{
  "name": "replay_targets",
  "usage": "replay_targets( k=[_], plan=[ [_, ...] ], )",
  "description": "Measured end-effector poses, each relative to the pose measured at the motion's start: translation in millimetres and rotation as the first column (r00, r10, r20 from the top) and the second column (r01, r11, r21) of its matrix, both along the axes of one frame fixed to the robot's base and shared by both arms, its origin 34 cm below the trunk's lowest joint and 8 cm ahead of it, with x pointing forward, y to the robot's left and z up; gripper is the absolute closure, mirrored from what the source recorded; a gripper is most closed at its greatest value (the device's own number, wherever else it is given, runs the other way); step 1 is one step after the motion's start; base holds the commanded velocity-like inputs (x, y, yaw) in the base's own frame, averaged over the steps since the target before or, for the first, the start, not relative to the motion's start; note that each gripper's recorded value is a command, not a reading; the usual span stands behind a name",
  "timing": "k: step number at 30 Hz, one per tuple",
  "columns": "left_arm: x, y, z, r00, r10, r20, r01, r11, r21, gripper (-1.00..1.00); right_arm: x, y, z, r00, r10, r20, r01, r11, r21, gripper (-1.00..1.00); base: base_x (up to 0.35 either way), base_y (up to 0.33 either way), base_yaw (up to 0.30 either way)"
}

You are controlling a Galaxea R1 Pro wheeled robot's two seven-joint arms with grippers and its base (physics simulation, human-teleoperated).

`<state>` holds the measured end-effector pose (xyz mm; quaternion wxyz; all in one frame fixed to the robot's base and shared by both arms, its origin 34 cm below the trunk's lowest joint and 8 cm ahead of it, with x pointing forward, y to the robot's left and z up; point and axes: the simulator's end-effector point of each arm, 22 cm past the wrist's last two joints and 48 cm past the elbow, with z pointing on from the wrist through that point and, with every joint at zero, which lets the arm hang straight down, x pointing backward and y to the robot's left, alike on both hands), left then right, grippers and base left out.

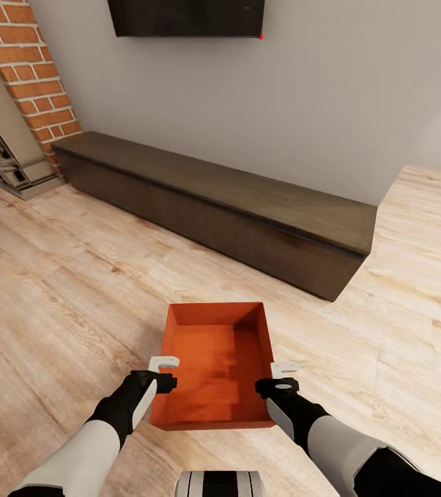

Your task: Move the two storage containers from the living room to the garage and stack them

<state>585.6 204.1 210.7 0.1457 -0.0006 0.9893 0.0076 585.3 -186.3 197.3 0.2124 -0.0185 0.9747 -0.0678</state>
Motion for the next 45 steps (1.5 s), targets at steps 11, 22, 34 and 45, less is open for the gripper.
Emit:
replay_targets(
  k=[11, 22, 34, 45],
  plan=[
    [-2.7, 0.7, -11.2, 1.0, 0.001, 0.001, -0.001, 1.0, 0.0, -1.0, -3.0, 0.1, -11.2, 1.0, 0.0, 0.0, 0.0, 1.0, 0.0, -1.0, 0.0, 0.0, 0.0],
    [-1.7, 10.4, -11.2, 1.0, 0.007, 0.003, -0.007, 1.0, 0.012, -1.0, -3.0, 0.1, -11.3, 1.0, 0.0, 0.0, 0.0, 1.0, 0.001, -1.0, 0.0, 0.0, 0.0],
    [-6.0, 13.8, -22.8, 1.0, 0.01, -0.002, -0.01, 1.0, 0.015, -1.0, -6.8, 0.1, -22.4, 1.0, 0.0, -0.004, 0.0, 1.0, 0.001, -1.0, 0.0, 0.0, 0.0],
    [-6.0, 11.4, -22.6, 1.0, 0.007, -0.002, -0.007, 1.0, 0.014, -1.0, -6.8, -1.2, -22.5, 1.0, -0.001, -0.004, 0.001, 1.0, -0.002, -1.0, 0.0, 0.0, 0.0]
  ],
)
